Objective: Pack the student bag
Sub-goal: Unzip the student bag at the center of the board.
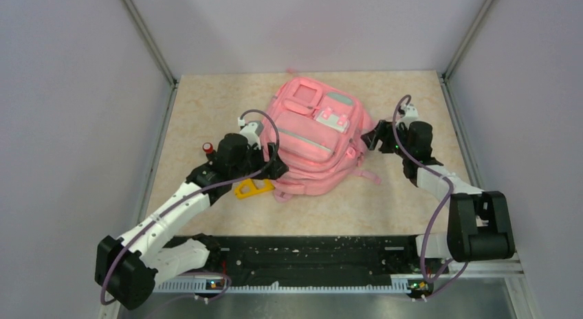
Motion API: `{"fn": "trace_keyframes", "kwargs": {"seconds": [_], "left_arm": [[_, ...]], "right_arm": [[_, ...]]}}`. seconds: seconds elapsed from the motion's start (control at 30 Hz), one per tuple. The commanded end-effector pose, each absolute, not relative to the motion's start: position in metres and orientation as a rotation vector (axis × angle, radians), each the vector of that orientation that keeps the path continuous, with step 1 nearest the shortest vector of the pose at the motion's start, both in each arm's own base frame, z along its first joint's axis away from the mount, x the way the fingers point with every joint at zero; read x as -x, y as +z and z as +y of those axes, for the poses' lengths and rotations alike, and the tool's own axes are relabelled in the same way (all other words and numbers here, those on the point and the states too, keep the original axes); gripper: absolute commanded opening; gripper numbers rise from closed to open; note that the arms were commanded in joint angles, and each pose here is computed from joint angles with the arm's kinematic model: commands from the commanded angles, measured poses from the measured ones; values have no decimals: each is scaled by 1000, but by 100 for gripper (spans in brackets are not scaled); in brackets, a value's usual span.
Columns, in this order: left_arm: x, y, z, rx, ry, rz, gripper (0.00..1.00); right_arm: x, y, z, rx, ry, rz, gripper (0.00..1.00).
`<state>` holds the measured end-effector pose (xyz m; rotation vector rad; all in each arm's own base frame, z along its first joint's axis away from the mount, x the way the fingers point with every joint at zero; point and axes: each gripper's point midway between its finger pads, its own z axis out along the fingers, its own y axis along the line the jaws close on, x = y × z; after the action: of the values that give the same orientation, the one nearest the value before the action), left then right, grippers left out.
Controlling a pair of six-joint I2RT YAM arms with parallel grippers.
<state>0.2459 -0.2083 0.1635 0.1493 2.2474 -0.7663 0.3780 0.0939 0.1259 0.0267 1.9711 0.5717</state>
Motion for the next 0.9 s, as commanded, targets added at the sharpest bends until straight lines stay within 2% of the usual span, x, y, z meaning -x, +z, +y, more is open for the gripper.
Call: {"fn": "trace_keyframes", "kwargs": {"seconds": [0.0, 0.17, 0.33, 0.4, 0.63, 0.87], "left_arm": [[-249, 191, -205, -197, -807, 2284, 82], [-273, 190, -186, -131, -751, 2304, 83], [-296, 194, -159, -22, -751, 2197, 83], [-296, 196, -156, -1, -819, 2194, 83], [-295, 182, -146, 11, -806, 2250, 83], [-293, 161, -152, 1, -844, 2338, 81]], "right_arm": [[-373, 149, 145, 267, 797, 1865, 75], [-370, 146, 165, 381, 856, 1837, 78], [-375, 140, 159, 391, 792, 1836, 81], [-375, 141, 162, 409, 805, 1815, 81], [-386, 137, 162, 441, 784, 1802, 82], [-382, 132, 178, 480, 915, 1795, 82]]}}
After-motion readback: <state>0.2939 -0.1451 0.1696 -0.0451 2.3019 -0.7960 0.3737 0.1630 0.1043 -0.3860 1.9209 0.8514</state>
